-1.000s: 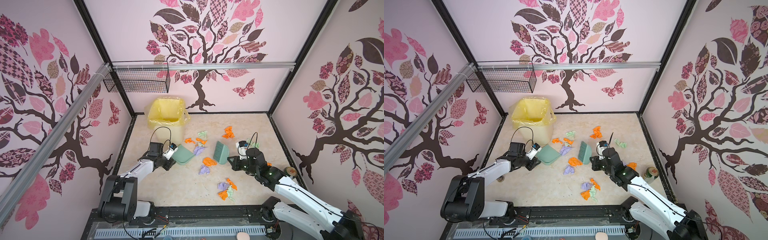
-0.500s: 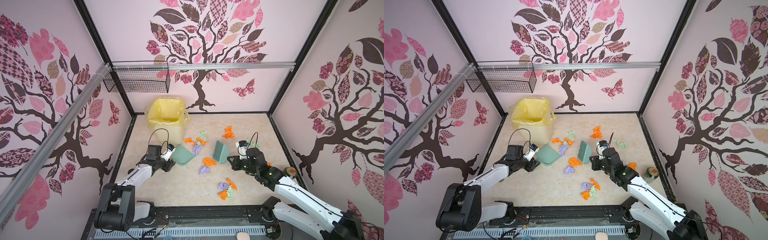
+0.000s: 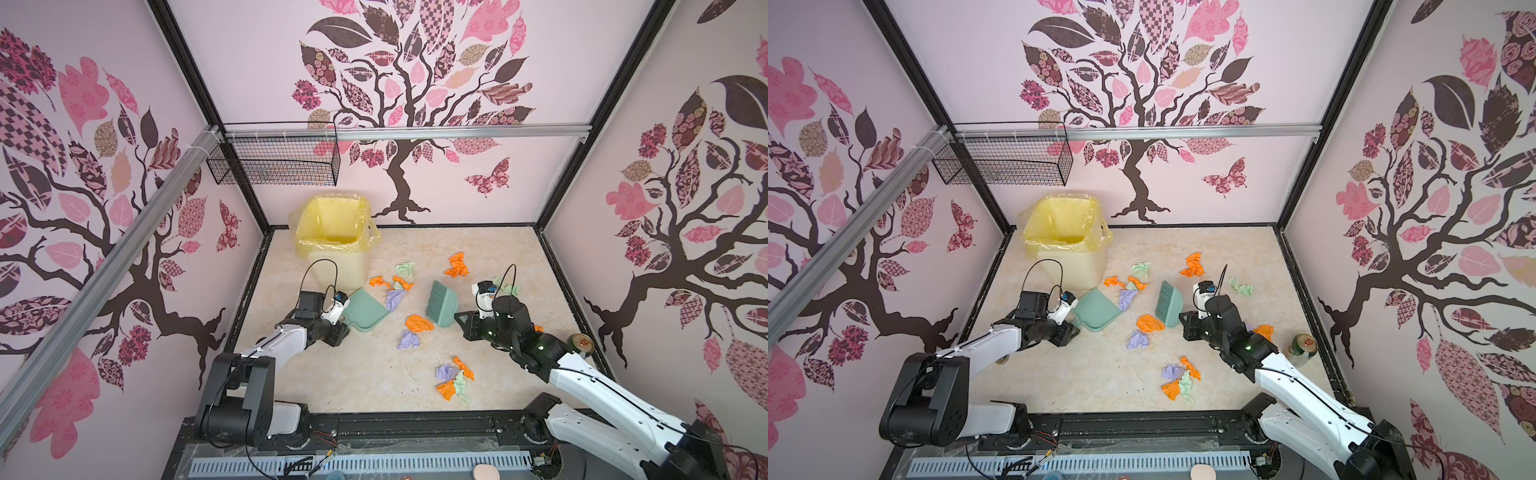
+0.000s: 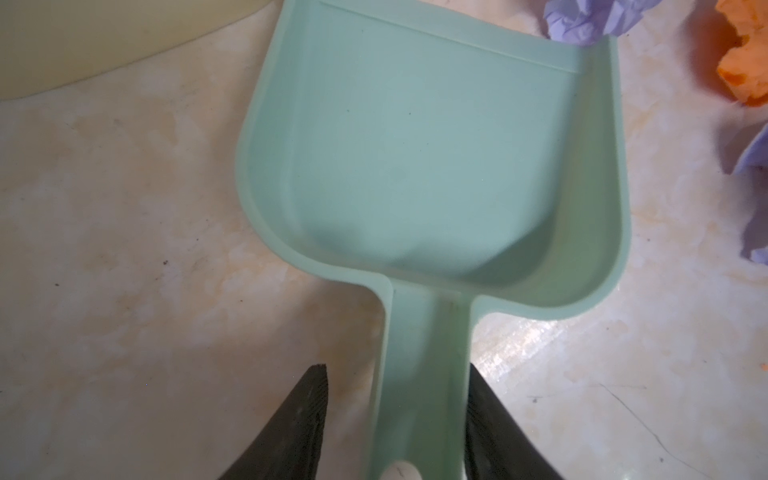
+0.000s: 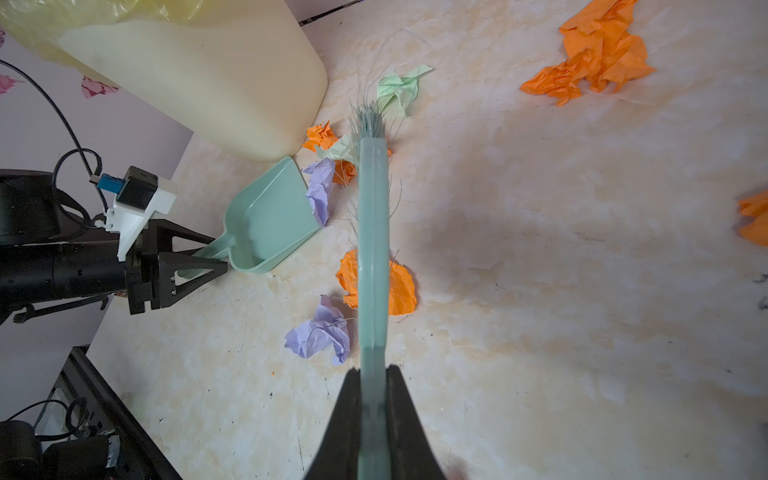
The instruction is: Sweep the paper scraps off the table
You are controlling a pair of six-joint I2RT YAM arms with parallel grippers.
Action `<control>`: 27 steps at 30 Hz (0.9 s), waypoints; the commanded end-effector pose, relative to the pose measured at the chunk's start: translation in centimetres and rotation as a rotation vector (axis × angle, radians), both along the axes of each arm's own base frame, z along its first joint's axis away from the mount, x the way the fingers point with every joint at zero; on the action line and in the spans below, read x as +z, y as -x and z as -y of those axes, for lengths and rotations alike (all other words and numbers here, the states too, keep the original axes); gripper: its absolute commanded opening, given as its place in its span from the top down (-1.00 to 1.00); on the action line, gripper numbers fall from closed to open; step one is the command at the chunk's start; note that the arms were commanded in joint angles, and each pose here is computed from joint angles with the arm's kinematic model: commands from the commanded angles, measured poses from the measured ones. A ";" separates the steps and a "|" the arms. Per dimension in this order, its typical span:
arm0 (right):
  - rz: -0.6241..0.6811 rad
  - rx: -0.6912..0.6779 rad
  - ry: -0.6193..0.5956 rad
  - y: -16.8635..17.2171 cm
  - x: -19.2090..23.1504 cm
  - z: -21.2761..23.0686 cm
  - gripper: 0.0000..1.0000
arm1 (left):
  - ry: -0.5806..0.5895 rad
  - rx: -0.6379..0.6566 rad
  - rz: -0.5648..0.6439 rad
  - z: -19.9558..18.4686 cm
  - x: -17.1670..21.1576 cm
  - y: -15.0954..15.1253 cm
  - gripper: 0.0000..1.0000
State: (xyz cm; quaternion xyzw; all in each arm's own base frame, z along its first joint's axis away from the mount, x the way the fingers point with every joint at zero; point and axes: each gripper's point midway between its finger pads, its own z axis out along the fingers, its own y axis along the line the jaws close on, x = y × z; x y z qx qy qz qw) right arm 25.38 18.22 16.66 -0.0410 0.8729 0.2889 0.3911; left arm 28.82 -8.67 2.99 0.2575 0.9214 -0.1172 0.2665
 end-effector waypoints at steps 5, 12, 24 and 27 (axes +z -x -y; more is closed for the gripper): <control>0.020 -0.011 -0.012 -0.2 0.2 0.1 1.00 | 0.028 0.003 0.052 0.5 1.6 -1.2 -0.08; 0.018 -0.010 -0.005 -0.1 0.0 0.2 1.00 | 0.035 0.003 0.062 0.6 1.7 -1.5 -0.05; 0.017 -0.013 -0.007 0.1 -0.1 0.4 1.00 | 0.035 -0.012 0.069 1.1 1.9 -1.6 0.49; 0.016 -0.014 -0.010 0.2 -0.1 0.4 1.00 | 0.036 -0.013 0.086 1.1 2.1 -1.4 0.61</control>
